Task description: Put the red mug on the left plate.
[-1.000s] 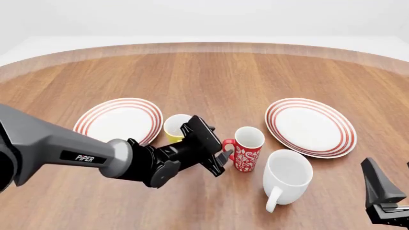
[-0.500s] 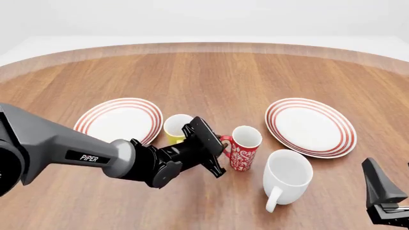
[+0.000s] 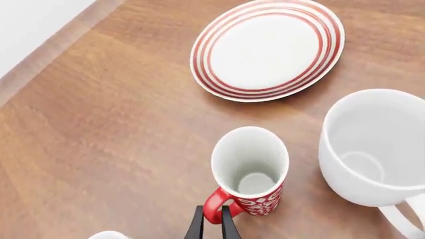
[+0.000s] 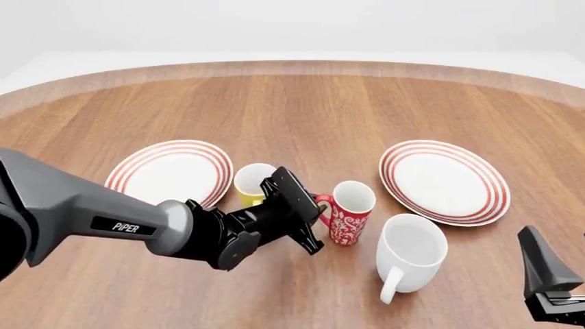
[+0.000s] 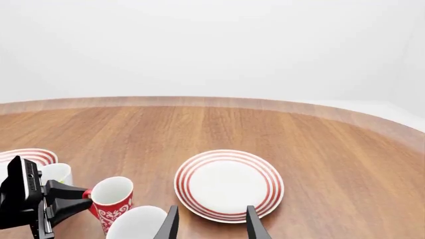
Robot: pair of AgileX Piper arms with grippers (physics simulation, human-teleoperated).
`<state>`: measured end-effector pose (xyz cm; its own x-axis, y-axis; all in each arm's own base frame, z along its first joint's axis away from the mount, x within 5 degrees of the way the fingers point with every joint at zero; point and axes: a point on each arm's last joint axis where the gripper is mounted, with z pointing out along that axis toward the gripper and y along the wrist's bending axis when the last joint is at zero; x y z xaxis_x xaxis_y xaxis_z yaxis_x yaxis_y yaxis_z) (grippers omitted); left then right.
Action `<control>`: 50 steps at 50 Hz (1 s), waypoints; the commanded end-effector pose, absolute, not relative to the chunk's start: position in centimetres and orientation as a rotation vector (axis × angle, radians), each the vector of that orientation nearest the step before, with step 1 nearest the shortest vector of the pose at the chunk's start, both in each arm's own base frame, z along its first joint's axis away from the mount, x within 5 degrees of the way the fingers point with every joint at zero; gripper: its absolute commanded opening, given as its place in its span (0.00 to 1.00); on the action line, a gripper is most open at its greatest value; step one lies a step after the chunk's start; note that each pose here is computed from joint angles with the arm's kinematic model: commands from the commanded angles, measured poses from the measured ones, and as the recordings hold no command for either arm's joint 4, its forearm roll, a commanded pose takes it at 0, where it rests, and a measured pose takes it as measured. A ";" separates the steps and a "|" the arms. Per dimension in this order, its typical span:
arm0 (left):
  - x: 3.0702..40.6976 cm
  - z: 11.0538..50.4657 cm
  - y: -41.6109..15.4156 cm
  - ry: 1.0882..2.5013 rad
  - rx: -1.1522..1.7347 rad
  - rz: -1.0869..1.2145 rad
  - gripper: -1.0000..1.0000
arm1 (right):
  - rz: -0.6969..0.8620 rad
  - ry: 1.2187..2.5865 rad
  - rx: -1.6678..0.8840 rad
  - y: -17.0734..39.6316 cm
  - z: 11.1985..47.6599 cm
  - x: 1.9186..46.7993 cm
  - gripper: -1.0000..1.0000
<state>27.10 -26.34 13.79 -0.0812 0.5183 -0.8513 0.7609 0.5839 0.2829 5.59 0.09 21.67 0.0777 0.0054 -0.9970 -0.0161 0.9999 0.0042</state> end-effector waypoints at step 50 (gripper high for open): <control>26.5 16.3 -25.9 1.736 0.997 -0.327 0.00 | 0.016 1.492 -0.012 0.1 21.5 5.7 1.00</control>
<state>26.54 -26.10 15.35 -0.0949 0.4791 -0.8726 0.7572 0.6038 0.2492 5.61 0.10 21.64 0.0782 0.0041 -0.9969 -0.0174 0.9998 0.0027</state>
